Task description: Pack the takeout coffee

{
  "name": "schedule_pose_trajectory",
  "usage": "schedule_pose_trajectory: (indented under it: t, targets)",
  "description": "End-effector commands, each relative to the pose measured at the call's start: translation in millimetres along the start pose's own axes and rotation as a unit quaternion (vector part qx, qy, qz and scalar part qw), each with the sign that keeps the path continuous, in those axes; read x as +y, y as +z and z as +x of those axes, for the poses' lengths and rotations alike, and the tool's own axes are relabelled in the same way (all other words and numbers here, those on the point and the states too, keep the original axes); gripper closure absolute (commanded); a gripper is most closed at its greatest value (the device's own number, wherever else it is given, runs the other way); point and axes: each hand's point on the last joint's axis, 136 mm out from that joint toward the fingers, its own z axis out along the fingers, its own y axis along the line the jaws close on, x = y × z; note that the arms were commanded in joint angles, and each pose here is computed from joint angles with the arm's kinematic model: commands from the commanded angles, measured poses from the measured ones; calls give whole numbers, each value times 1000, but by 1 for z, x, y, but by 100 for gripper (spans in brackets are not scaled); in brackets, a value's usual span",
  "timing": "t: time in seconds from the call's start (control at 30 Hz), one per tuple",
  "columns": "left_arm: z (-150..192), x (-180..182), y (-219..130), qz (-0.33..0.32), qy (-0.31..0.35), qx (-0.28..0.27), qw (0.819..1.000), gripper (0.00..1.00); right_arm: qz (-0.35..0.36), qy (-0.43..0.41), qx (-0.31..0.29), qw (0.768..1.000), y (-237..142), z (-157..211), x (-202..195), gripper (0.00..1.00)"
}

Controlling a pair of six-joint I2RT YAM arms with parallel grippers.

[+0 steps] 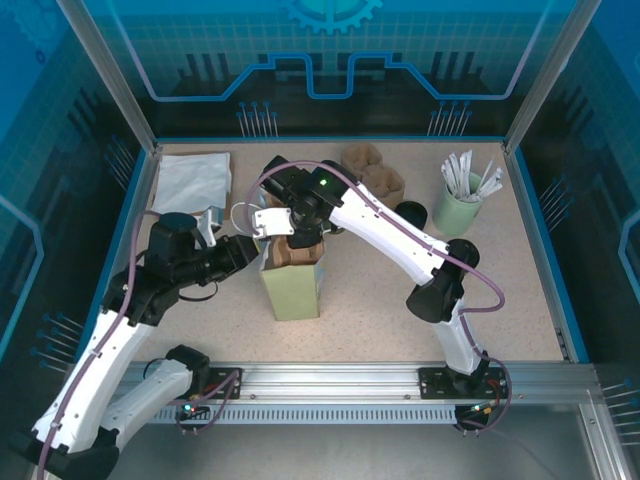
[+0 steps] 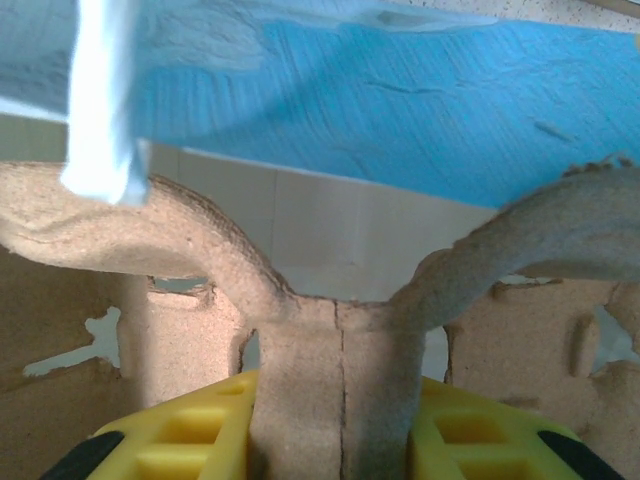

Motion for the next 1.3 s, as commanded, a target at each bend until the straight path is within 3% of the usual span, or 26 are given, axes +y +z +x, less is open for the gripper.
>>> schedule_pose_trajectory:
  t: [0.0, 0.13, 0.23, 0.57, 0.83, 1.03, 1.27]
  targets:
    - [-9, -13, -17, 7, 18, -25, 1000, 55, -32, 15, 6, 999, -4, 9, 10, 68]
    - [-16, -11, -34, -20, 15, -49, 999, 31, -24, 20, -20, 999, -13, 1, 6, 68]
    - [-27, -3, -47, -47, 1, -74, 996, 20, -19, 18, -34, 999, -18, -3, 4, 68]
    - [-70, 9, -35, -47, -59, -91, 993, 16, -23, 19, -28, 999, -16, 1, 5, 68]
    - [-95, 11, -9, -11, -44, -80, 996, 34, -26, 18, -29, 999, -15, 0, 7, 68]
    - [-94, 23, 7, -25, -36, -56, 997, 53, -27, 22, -31, 999, -16, 0, 8, 68]
    - [-94, 33, 1, -62, -13, -60, 996, 85, -26, 25, -31, 999, -18, 1, 7, 68]
